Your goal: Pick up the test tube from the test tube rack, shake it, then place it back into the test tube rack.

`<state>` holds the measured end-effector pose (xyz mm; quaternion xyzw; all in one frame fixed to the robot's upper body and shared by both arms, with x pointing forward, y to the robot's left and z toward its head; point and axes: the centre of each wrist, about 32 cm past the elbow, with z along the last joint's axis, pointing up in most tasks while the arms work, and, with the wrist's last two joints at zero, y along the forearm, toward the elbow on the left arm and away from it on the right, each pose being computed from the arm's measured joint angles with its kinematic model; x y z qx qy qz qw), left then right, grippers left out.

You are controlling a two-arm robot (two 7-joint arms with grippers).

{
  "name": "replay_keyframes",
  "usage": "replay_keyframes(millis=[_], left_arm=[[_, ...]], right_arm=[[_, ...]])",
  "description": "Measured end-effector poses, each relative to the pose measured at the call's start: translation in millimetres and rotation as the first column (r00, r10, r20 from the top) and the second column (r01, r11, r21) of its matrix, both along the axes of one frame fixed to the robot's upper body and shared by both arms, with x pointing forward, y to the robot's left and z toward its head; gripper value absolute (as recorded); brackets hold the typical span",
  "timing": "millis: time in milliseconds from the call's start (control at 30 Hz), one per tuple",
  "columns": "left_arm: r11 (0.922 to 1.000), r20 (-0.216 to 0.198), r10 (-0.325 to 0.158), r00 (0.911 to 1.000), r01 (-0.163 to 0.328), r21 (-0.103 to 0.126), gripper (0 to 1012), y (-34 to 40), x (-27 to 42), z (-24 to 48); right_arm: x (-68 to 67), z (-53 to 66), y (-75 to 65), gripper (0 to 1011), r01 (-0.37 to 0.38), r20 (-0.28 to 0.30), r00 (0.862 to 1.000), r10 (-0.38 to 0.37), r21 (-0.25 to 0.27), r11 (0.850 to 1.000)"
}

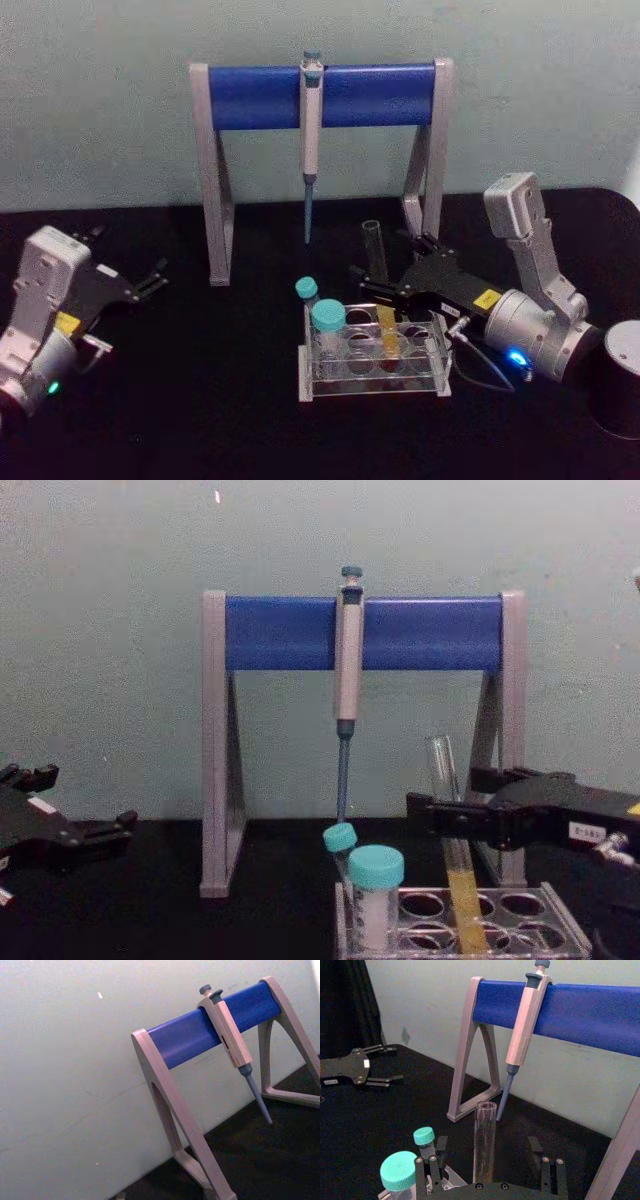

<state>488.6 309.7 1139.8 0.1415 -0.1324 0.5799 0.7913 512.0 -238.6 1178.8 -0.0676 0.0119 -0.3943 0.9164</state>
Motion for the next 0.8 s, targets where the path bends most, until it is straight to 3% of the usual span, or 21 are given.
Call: replay_keyframes(millis=[333, 433, 800], left_arm=[[1.0, 0.0, 0.0, 1.0, 0.0, 0.0, 1001, 0.0, 0.0, 0.0], [1.0, 0.0, 0.0, 1.0, 0.0, 0.0, 1001, 0.0, 0.0, 0.0], [1.0, 0.0, 0.0, 1.0, 0.0, 0.0, 1001, 0.0, 0.0, 0.0]], right_arm=[[0.0, -0.1, 0.1, 1000, 0.0, 0.001, 1.0, 0.0, 0.0, 1.0], [0.0, -0.1, 0.1, 959, 0.0, 0.001, 1.0, 0.0, 0.0, 1.0], [0.0, -0.1, 0.1, 645, 0.0, 0.002, 1.0, 0.0, 0.001, 1.0]])
